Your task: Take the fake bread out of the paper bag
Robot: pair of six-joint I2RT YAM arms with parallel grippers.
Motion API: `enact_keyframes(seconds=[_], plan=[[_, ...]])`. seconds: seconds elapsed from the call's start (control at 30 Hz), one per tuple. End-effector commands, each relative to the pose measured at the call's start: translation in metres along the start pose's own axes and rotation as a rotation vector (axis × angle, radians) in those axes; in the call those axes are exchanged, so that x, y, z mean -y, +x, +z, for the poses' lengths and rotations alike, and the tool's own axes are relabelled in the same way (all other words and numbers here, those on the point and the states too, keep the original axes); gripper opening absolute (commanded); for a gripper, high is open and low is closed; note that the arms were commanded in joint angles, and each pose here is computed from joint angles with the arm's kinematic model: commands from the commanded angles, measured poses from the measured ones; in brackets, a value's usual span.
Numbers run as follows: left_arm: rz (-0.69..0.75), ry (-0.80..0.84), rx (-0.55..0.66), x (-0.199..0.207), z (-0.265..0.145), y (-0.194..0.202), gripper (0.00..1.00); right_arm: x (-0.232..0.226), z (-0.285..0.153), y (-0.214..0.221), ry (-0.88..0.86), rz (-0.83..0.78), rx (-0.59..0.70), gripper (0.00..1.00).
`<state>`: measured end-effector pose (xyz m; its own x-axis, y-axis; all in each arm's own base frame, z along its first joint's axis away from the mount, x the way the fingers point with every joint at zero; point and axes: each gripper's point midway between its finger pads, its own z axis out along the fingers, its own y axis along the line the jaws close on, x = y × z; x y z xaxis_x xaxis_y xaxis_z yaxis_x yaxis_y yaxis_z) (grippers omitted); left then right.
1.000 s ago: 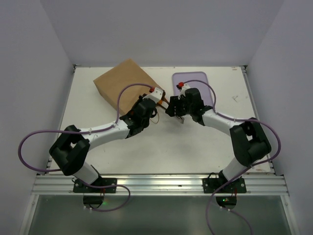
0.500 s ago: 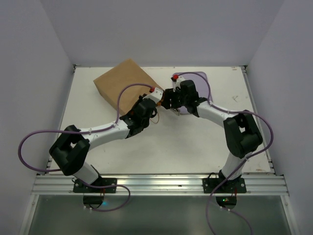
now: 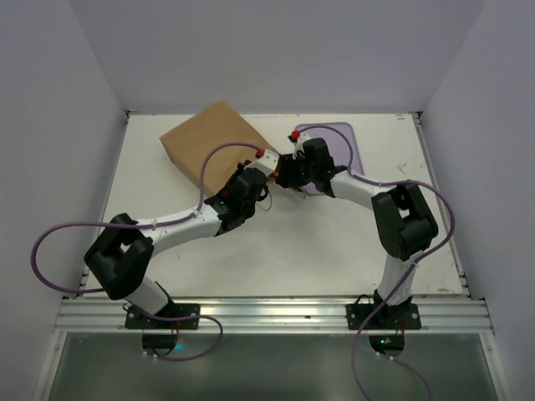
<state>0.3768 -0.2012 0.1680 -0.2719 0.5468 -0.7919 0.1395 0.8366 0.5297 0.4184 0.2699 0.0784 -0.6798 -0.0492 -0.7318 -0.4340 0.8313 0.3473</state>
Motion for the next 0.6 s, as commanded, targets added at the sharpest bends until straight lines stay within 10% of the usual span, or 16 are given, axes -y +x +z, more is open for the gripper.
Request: enact_keyframes(seconds=[0.0,0.57], plan=[[-0.056,-0.014,0.022,-0.008,-0.004,-0.008,0.02,-0.013,-0.002,-0.031,-0.034,-0.020,0.077,0.43],[-0.060,-0.010,0.026,-0.006,-0.003,-0.007,0.03,-0.034,-0.061,-0.042,-0.060,-0.002,0.109,0.36]])
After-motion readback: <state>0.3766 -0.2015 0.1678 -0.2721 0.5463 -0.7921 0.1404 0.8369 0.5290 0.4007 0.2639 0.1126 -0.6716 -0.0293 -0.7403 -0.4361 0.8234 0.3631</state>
